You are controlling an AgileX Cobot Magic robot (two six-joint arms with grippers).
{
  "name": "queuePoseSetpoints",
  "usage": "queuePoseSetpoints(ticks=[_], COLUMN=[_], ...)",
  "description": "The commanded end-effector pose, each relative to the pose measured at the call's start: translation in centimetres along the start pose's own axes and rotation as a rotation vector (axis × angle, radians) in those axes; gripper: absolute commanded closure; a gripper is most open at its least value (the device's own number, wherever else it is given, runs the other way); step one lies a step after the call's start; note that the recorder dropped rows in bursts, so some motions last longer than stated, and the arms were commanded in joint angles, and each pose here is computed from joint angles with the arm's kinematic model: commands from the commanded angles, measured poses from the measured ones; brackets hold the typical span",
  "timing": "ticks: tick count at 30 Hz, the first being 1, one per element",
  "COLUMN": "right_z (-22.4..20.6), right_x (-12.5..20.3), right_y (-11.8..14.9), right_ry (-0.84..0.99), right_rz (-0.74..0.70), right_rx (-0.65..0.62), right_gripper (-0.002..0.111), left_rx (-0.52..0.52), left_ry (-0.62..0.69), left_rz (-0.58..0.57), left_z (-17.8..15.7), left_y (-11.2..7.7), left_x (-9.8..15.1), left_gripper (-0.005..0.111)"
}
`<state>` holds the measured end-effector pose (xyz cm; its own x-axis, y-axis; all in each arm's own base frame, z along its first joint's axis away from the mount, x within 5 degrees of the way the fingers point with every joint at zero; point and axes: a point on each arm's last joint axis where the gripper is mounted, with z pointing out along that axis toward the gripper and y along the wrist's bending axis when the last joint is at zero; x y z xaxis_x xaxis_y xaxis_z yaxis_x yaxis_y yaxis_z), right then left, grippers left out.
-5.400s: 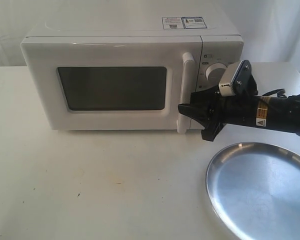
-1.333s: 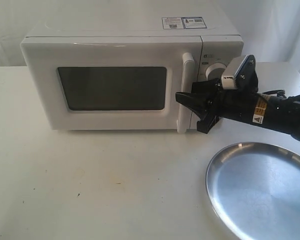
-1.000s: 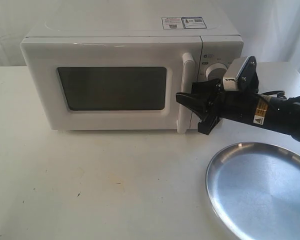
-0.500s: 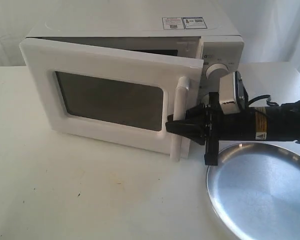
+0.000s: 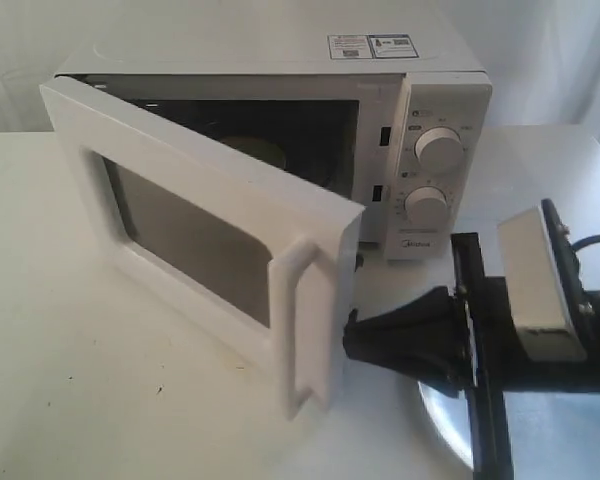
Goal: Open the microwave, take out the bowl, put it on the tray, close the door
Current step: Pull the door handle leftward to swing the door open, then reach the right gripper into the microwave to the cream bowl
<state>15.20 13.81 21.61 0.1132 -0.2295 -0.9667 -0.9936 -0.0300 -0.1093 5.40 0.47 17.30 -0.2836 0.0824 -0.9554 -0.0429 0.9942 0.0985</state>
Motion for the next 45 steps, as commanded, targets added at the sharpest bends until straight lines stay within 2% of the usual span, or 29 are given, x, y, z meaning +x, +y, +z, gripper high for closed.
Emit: queuePoseSetpoints(ticks=[1, 5, 7, 9, 12, 15, 20, 24, 28, 30, 35, 37, 40, 45], right_z=[-1.2, -2.0, -2.5, -3.1, -3.2, -2.4, 0.7, 3.9, 7.2, 9.0, 12.7, 14.0, 15.7, 17.7], right_x=[0.2, 0.0, -0.2, -0.3, -0.4, -0.6, 0.5, 0.3, 0.1, 0.1, -0.1, -0.1, 0.3, -0.1], right_y=[2.0, 3.0, 2.3, 0.7, -0.8, -2.3, -5.9, -9.4, -12.0, -13.0, -15.1, -15.5, -15.2, -14.6], right_ry=[0.082, 0.109, 0.107, 0.065, -0.005, -0.065, -0.022, -0.001, 0.121, 0.215, 0.347, 0.383, 0.413, 0.403], right_rz=[0.047, 0.076, 0.102, 0.174, 0.145, 0.133, 0.179, 0.096, 0.054, -0.013, -0.089, -0.165, -0.277, -0.335], right_rx=[0.103, 0.193, 0.317, 0.507, 0.602, 0.576, 0.505, 0.485, 0.498, 0.5, 0.523, 0.5, 0.428, 0.382], right_gripper=[0.108, 0.108, 0.108, 0.108, 0.108, 0.108, 0.108, 0.108, 0.108, 0.108, 0.108, 0.108, 0.096, 0.056], left_rx=[0.002, 0.002, 0.002, 0.002, 0.002, 0.002, 0.002, 0.002, 0.002, 0.002, 0.002, 0.002, 0.002, 0.002], left_ry=[-0.003, -0.003, -0.003, -0.003, -0.003, -0.003, -0.003, -0.003, -0.003, -0.003, -0.003, -0.003, -0.003, -0.003], left_rz=[-0.01, -0.01, -0.01, -0.01, -0.01, -0.01, -0.01, -0.01, -0.01, -0.01, -0.01, -0.01, -0.01, -0.01], left_z=[0.0, 0.0, 0.0, 0.0, 0.0, 0.0, 0.0, 0.0, 0.0, 0.0, 0.0, 0.0, 0.0, 0.0], left_y=[0.0, 0.0, 0.0, 0.0, 0.0, 0.0, 0.0, 0.0, 0.0, 0.0, 0.0, 0.0, 0.0, 0.0], left_x=[0.0, 0.0, 0.0, 0.0, 0.0, 0.0, 0.0, 0.0, 0.0, 0.0, 0.0, 0.0, 0.0, 0.0], left_gripper=[0.107, 0.107, 0.107, 0.107, 0.107, 0.107, 0.107, 0.107, 0.107, 0.107, 0.107, 0.107, 0.107, 0.107])
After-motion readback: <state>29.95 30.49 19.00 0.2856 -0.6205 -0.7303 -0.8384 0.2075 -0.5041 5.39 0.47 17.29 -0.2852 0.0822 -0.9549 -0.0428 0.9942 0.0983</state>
